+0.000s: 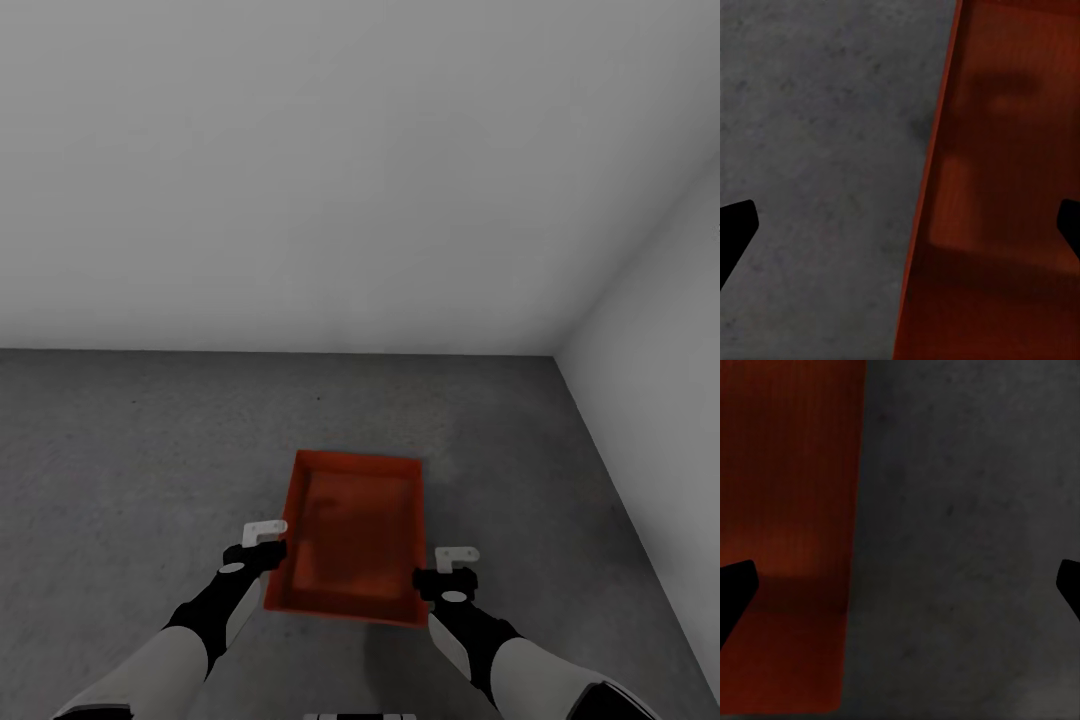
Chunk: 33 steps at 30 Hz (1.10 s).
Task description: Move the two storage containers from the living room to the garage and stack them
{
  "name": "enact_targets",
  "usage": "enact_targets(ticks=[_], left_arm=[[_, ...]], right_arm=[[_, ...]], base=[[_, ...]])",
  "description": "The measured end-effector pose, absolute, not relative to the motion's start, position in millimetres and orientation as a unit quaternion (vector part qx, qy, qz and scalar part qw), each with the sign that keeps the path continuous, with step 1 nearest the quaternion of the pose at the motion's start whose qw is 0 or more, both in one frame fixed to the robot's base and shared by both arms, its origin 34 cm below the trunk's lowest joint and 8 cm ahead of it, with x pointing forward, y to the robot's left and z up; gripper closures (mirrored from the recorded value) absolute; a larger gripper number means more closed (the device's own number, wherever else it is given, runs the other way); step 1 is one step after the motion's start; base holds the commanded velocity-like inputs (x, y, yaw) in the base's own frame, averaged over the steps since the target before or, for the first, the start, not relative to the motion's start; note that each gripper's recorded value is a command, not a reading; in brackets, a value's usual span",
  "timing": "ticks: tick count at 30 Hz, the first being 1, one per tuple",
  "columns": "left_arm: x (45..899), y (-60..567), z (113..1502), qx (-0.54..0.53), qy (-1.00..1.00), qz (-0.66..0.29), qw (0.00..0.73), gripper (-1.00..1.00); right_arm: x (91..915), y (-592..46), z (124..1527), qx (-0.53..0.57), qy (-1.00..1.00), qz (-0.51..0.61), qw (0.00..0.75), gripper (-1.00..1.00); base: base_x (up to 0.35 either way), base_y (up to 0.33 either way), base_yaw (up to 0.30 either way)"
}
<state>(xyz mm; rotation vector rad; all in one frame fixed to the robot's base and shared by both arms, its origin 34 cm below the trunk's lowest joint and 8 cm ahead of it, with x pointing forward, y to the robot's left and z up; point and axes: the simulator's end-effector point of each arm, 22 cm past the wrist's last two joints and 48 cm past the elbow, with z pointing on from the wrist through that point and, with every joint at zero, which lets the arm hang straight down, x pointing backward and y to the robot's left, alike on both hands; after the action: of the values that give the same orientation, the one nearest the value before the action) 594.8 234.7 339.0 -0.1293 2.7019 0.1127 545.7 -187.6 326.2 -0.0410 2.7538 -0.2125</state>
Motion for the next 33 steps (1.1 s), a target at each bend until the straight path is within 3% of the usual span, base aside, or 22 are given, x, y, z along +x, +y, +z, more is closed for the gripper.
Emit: enact_targets(ticks=[33], left_arm=[[603.9,234.7,402.8,-0.047,0.974,0.040,0.219,-1.00]], right_arm=[[558.1,-202.7,395.0,-0.002,0.973,-0.115,0.201,-1.00]], base=[[0.000,0.000,0.000]])
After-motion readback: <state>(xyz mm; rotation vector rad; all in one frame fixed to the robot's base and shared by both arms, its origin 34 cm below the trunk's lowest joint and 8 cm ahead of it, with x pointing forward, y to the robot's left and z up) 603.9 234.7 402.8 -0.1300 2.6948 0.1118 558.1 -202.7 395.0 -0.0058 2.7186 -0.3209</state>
